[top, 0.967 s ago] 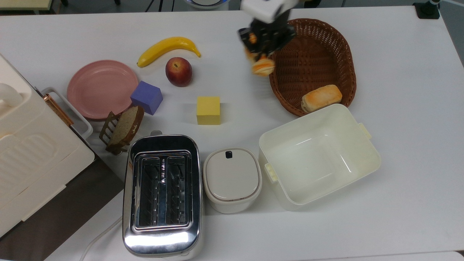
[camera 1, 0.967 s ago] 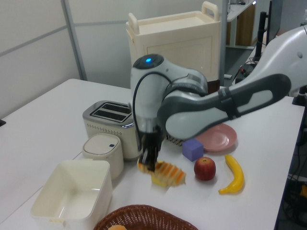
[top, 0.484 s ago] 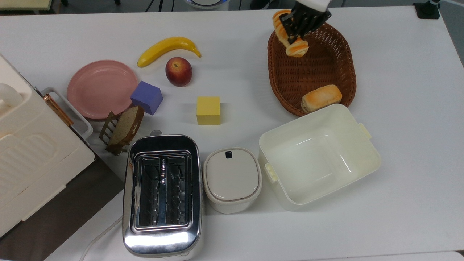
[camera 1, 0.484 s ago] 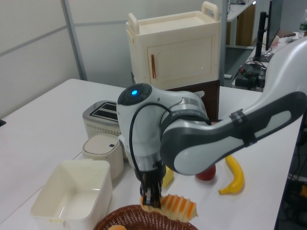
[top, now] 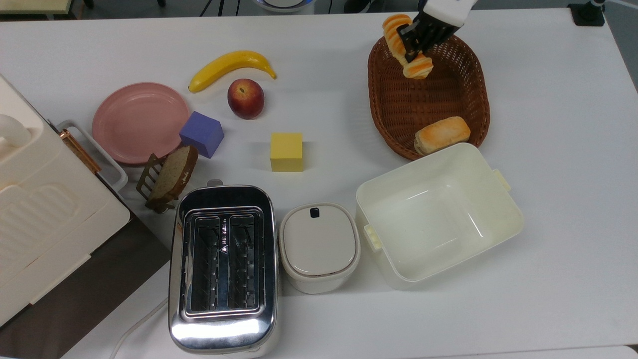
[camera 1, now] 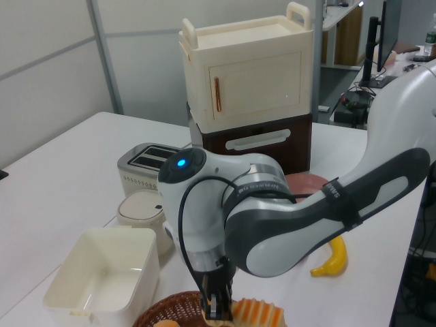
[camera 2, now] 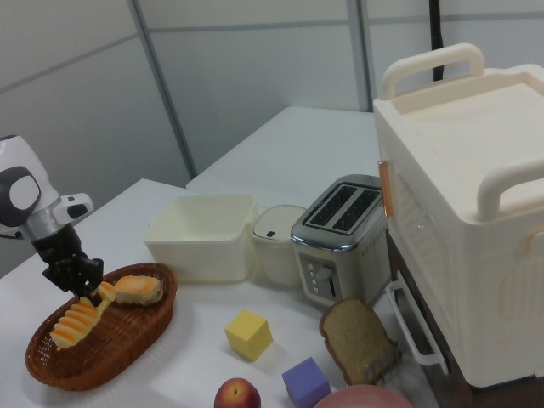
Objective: Put the bread in the basket
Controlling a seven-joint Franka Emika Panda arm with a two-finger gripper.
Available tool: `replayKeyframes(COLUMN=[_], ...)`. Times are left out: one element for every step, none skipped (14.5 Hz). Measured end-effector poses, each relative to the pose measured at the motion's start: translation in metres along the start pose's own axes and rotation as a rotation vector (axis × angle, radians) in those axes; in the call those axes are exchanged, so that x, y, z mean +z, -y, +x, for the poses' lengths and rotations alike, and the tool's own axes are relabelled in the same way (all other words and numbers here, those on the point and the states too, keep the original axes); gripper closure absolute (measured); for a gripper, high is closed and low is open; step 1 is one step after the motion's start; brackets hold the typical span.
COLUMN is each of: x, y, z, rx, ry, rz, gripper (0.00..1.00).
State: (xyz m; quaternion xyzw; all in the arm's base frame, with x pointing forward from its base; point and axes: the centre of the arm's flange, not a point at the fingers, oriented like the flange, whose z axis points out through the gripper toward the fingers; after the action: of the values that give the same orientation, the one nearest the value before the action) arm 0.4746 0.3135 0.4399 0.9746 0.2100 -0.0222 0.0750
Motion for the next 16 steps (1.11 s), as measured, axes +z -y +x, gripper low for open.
replayKeyframes(x=[0.001, 0.001, 0.001, -0.001, -0.001, -0.001, -0.002, -0.002, -0.002, -0.002, -0.002, -0.003, -0.007, -0.014, -0.029, -0.045], y=[0.002, 0.003, 0.003, 0.004, 0.005, 0.006, 0.006, 0.006, 0.006, 0.005, 0.004, 0.001, -0.013, -0.03, -0.073, -0.12], z=[0.0, 0.0, 0.0, 0.0, 0.0, 0.0, 0.0, 0.0, 0.0, 0.0, 0.0, 0.0, 0.0, -0.001, -0.001, -0.004], rx=[-0.003, 0.002, 0.006, 0.012, 0.012, 0.013, 0.013, 0.014, 0.015, 0.017, 0.021, 0.032, 0.074, 0.113, 0.197, 0.282], ry=[0.002, 0.002, 0.001, -0.002, -0.003, -0.003, -0.004, -0.004, -0.004, -0.004, -0.004, -0.002, -0.001, 0.001, 0.013, 0.023], rz=[0.0, 0.0, 0.0, 0.0, 0.001, 0.001, 0.001, 0.001, 0.001, 0.0, -0.001, -0.005, -0.026, -0.043, -0.06, -0.063], gripper=[0.81, 0.74, 0.64, 0.48, 0.38, 0.27, 0.19, 0.08, 0.0, 0.0, 0.0, 0.0, 0.0, 0.0, 0.0, 0.0])
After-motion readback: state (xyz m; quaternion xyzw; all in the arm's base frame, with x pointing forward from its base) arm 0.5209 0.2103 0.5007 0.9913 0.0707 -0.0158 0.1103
